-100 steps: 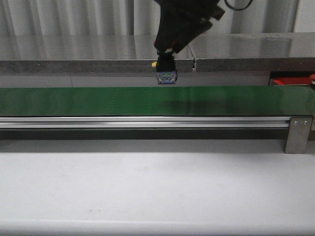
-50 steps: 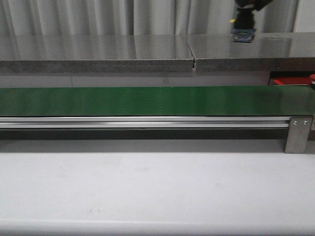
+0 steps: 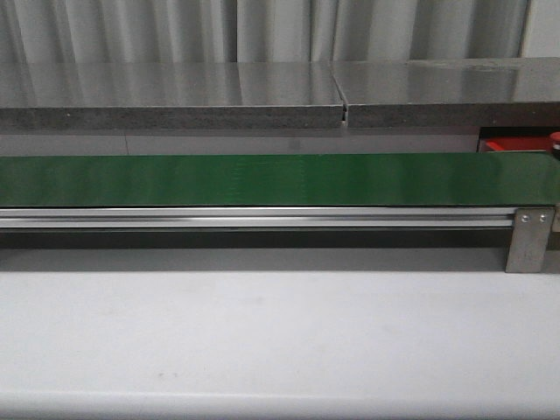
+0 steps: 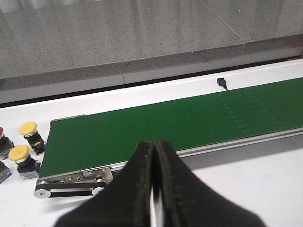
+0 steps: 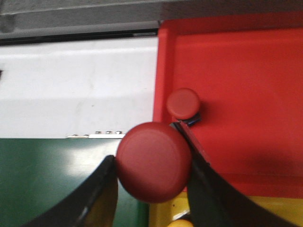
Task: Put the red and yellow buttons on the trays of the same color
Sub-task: 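Carry the red button to the red tray and open the right gripper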
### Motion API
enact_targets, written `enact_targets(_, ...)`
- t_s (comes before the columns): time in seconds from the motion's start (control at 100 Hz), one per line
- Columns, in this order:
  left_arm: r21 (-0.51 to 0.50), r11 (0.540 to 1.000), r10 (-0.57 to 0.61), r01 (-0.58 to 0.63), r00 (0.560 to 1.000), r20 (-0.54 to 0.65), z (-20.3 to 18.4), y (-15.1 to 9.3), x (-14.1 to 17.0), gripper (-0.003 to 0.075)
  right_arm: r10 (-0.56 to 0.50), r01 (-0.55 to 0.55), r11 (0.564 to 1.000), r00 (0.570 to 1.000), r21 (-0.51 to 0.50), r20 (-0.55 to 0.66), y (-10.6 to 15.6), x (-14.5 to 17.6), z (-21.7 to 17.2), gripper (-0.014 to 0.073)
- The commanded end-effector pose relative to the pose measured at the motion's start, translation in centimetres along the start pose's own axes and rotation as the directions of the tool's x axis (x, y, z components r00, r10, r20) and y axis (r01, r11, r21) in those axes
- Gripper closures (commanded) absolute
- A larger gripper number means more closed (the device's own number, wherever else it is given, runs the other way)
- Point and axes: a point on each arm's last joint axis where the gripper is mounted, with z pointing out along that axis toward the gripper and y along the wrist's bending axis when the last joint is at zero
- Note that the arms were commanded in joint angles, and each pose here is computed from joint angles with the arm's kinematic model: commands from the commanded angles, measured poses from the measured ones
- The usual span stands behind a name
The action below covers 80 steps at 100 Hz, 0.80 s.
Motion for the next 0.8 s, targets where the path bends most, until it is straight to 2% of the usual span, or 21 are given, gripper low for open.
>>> enact_targets(0.0,0.004,1.000,-0.016,0.016,0.996,0.087,-0.3,0.0,-1.3,0.0741,0.056,-0.058,0.998,0.994,0.015,0.097,-1.1,-1.0,-1.2,0.0430)
enact_targets(0.2,0.004,1.000,-0.016,0.016,0.996,0.087,-0.3,0.0,-1.3,0.0741,0.129,-0.134,0.990,0.987,0.040,0.098,-3.6,-0.7,2.0,0.0430)
enact_targets(0.79,0.004,1.000,-0.016,0.016,0.996,0.087,-0.3,0.0,-1.3,0.0741,0.238,-0.255,0.966,0.943,0.043,0.233,-6.3,-0.9,7.1,0.0430)
